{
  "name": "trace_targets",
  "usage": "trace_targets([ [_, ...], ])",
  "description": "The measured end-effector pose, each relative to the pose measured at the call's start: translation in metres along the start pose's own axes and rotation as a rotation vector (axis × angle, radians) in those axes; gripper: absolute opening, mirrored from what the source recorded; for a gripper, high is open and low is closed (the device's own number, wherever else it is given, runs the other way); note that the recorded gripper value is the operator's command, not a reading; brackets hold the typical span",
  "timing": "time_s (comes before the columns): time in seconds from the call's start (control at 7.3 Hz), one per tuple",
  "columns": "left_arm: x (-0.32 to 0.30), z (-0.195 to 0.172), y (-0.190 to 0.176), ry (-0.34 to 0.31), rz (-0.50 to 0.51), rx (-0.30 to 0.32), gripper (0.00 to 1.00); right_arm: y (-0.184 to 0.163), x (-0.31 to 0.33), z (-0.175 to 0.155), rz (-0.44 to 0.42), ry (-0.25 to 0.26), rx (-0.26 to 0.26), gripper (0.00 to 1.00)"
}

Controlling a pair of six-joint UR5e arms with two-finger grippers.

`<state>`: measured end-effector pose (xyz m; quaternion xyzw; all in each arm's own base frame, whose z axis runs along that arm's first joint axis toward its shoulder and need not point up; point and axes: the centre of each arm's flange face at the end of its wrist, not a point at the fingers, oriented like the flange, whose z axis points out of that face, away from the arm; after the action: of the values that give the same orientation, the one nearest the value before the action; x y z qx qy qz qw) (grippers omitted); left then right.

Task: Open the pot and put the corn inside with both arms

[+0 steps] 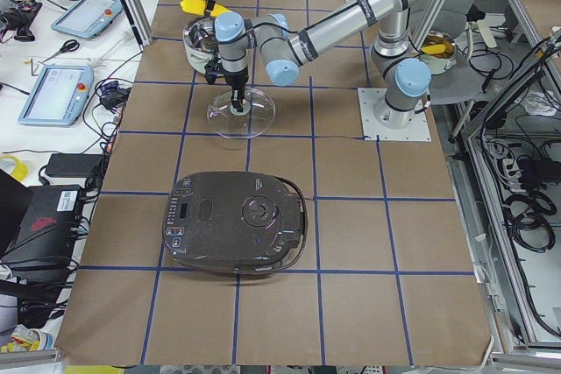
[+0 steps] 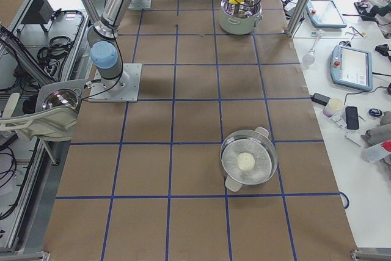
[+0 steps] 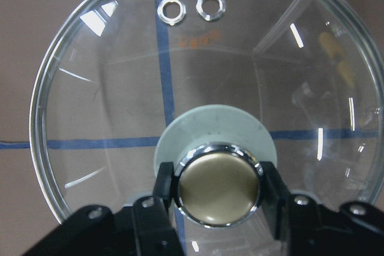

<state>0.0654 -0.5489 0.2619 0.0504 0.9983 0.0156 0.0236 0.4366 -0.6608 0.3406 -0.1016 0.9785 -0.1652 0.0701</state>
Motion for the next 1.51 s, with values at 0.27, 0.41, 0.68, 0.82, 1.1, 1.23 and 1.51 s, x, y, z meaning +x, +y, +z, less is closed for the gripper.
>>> trace_targets([
  [0.27,-0.017,0.025,0.023,0.037,0.034,0.027,0.00,0.002,-0.006,0.002,-0.027,-0.007,-0.001,1.00],
  [0.41,-0.019,0.037,0.028,0.017,0.039,0.079,0.00,0.002,-0.006,0.000,-0.028,-0.005,-0.001,1.00],
  [0.68,-0.022,0.047,0.030,-0.011,0.038,0.140,0.99,0.000,0.004,-0.013,-0.015,0.009,-0.009,1.00],
  [0.82,-0.022,0.048,0.029,-0.013,0.036,0.147,1.00,-0.003,0.028,-0.036,0.016,0.028,-0.040,1.00],
  [1.1,-0.023,0.038,0.024,-0.022,0.033,0.162,1.00,0.002,0.107,-0.100,0.122,0.079,-0.155,1.00],
  [1.23,-0.021,0.015,0.016,-0.018,0.039,0.158,1.00,0.014,0.146,-0.127,0.177,0.100,-0.214,1.00],
  [1.51,0.009,-0.070,-0.010,0.030,0.025,0.101,1.00,0.053,0.211,-0.173,0.251,0.124,-0.311,1.00],
])
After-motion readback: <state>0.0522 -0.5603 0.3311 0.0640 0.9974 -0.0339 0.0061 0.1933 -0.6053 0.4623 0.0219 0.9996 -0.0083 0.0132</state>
